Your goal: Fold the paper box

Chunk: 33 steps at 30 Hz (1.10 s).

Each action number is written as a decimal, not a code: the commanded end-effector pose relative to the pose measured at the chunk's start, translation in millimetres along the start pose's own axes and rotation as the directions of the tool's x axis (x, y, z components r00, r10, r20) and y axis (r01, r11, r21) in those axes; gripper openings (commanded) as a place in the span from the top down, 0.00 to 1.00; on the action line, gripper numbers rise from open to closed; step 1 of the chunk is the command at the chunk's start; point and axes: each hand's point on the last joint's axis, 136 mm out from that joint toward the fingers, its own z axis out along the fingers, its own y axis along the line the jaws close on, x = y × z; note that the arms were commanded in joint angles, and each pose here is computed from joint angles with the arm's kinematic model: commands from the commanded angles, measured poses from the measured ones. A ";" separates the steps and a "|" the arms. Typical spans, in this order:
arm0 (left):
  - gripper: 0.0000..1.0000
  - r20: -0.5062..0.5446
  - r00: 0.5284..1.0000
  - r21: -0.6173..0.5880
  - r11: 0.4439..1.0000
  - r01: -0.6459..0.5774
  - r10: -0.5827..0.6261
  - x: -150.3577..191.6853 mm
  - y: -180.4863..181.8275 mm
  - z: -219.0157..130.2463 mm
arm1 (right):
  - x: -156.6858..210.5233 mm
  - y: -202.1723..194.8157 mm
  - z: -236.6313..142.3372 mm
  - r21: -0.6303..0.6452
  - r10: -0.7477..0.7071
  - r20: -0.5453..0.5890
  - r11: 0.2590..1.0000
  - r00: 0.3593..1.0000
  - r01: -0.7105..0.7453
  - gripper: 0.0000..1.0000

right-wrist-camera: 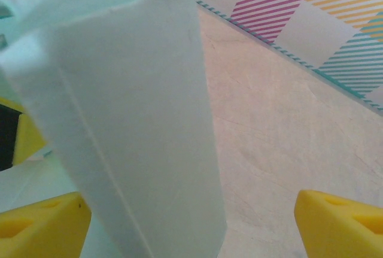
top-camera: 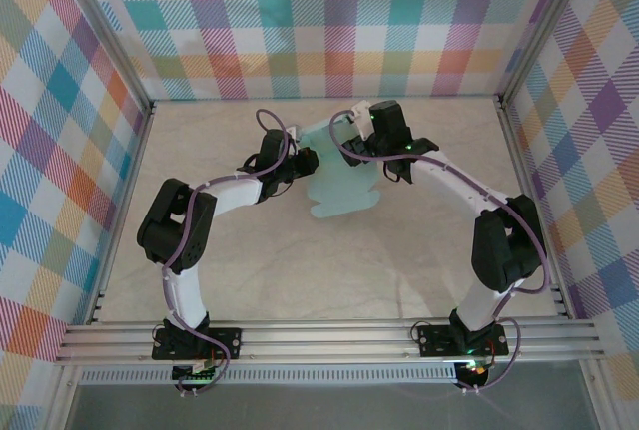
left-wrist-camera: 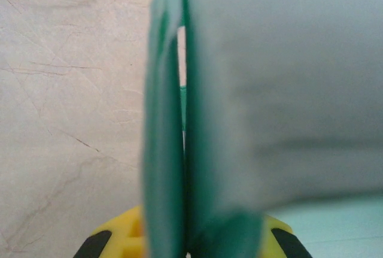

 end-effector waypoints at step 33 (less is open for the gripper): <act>1.00 0.032 0.999 0.039 0.999 -0.024 0.023 -14.4 -15.6 0.9 | -17.7 20.9 4.7 -0.077 -0.132 -0.018 0.988 0.991 0.130 0.58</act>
